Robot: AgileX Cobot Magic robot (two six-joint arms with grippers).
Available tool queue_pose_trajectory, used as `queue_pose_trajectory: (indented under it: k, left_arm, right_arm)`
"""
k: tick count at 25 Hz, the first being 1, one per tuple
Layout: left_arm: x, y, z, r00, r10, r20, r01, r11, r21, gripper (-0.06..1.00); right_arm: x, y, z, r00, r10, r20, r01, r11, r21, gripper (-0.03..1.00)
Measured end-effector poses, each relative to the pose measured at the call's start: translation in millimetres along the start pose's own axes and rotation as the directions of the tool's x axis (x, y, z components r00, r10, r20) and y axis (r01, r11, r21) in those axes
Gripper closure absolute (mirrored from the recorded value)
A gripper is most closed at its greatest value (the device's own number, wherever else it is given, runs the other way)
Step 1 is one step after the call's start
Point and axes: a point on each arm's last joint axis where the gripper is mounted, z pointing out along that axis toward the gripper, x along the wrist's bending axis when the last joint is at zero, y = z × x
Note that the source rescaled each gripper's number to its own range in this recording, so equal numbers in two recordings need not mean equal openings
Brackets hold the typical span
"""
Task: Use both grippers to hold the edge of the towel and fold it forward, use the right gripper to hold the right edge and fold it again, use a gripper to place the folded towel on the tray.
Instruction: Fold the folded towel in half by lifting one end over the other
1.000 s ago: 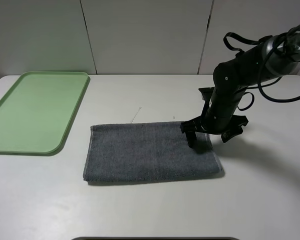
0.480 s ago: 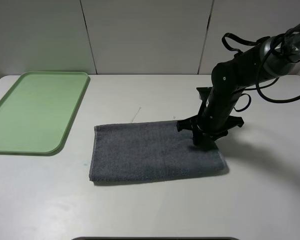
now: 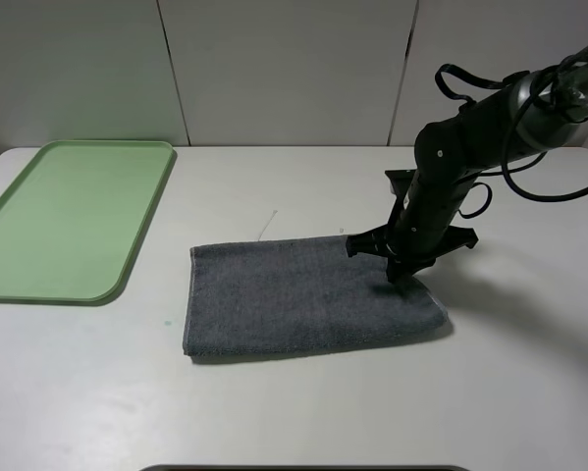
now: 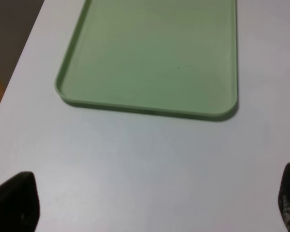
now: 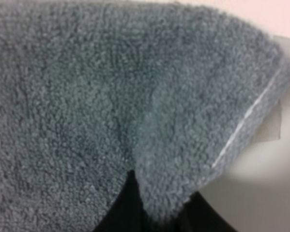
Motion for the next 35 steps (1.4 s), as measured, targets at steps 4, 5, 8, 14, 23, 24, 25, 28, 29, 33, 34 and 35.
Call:
queue_pose_trajectory:
  k: [4,5,8,14,23,24,25,28,29,33,34,35]
  left_arm:
    - [0,0,0,1.0,0.0,0.0,0.0,1.0,0.0,-0.06]
    - [0,0,0,1.0,0.0,0.0,0.0,1.0,0.0,-0.06]
    - [0,0,0,1.0,0.0,0.0,0.0,1.0,0.0,-0.06]
    - [0,0,0,1.0,0.0,0.0,0.0,1.0,0.0,-0.06]
    - [0,0,0,1.0,0.0,0.0,0.0,1.0,0.0,-0.06]
    - [0,0,0,1.0,0.0,0.0,0.0,1.0,0.0,-0.06]
    - [0,0,0,1.0,0.0,0.0,0.0,1.0,0.0,-0.06]
    - [0,0,0,1.0,0.0,0.0,0.0,1.0,0.0,-0.06]
    - [0,0,0,1.0,0.0,0.0,0.0,1.0,0.0,-0.06]
    - [0,0,0,1.0,0.0,0.0,0.0,1.0,0.0,-0.06]
    - [0,0,0,1.0,0.0,0.0,0.0,1.0,0.0,-0.06]
    - [0,0,0,1.0,0.0,0.0,0.0,1.0,0.0,-0.06]
  right_arm:
    - [0,0,-2,1.0,-0.001,-0.001,0.001,1.0,-0.005,0.89]
    - [0,1,-3,1.0,-0.004,0.001,0.004,1.0,-0.007,0.89]
    - [-1,0,-7,1.0,-0.011,0.004,0.011,1.0,-0.012,0.89]
    - [-3,1,-36,0.999,-0.041,0.021,0.042,0.998,-0.05,0.89]
    - [-12,2,-59,0.986,-0.121,0.118,0.125,0.992,-0.025,0.89]
    - [-13,4,-62,0.983,-0.127,0.131,0.131,0.991,-0.018,0.89]
    - [-13,6,-65,0.981,-0.133,0.141,0.137,0.99,-0.019,0.89]
    - [-13,20,-78,0.973,-0.149,0.177,0.16,0.986,-0.047,0.89]
    - [-13,24,-82,0.97,-0.153,0.188,0.166,0.985,-0.055,0.89]
    - [-14,41,-100,0.952,-0.178,0.248,0.21,0.971,-0.11,0.89]
    - [-15,45,-104,0.945,-0.188,0.267,0.227,0.966,-0.124,0.89]
    - [-16,47,-106,0.938,-0.197,0.286,0.242,0.961,-0.132,0.89]
